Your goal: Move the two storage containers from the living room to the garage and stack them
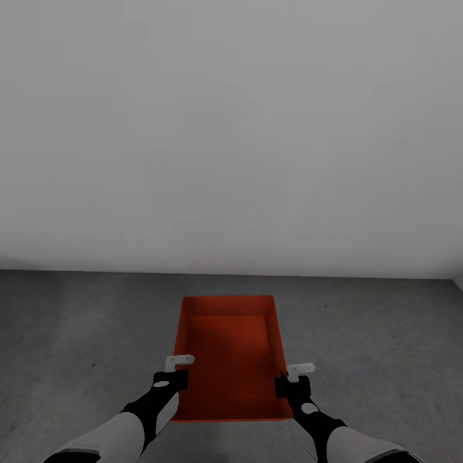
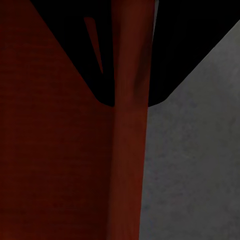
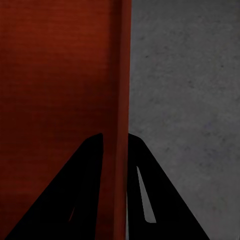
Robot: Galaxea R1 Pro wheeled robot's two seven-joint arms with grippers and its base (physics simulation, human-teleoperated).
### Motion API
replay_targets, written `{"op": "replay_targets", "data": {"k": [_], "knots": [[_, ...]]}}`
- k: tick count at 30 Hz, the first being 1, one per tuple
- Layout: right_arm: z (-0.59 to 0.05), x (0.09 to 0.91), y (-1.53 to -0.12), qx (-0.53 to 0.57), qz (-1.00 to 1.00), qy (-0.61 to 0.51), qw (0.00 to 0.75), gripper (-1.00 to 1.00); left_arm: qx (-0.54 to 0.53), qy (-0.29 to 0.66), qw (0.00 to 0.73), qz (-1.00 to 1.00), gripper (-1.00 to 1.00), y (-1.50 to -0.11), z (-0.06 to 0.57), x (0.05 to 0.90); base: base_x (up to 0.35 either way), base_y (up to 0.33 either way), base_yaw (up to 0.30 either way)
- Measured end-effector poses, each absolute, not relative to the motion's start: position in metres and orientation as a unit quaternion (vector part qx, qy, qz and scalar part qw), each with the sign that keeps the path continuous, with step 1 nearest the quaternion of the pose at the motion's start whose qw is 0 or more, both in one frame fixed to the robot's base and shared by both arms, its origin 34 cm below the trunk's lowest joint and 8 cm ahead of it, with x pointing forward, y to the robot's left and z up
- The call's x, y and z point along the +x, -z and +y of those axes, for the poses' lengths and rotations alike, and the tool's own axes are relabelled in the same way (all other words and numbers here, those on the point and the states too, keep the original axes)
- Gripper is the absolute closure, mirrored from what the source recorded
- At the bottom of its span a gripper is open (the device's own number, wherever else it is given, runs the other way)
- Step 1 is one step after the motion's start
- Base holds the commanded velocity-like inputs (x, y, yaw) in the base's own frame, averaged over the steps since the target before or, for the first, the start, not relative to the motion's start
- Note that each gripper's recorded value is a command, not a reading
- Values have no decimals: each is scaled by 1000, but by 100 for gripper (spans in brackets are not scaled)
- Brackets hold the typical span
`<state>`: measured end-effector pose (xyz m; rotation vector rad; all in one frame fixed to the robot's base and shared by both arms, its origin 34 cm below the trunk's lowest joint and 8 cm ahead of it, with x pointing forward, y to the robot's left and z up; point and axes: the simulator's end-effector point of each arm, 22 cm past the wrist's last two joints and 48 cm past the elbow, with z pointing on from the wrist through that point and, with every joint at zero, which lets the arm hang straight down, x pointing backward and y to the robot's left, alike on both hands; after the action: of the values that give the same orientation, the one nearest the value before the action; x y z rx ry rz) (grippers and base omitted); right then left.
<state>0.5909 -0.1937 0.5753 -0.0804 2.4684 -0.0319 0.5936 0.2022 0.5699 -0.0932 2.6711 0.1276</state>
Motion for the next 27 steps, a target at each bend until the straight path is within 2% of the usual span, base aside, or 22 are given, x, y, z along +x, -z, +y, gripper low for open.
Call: {"op": "replay_targets", "data": {"k": [27], "knots": [[-194,594,-538,-31,944,12,330,100,-34,-46,231,971,100,-533,202,597,0,0,0]]}}
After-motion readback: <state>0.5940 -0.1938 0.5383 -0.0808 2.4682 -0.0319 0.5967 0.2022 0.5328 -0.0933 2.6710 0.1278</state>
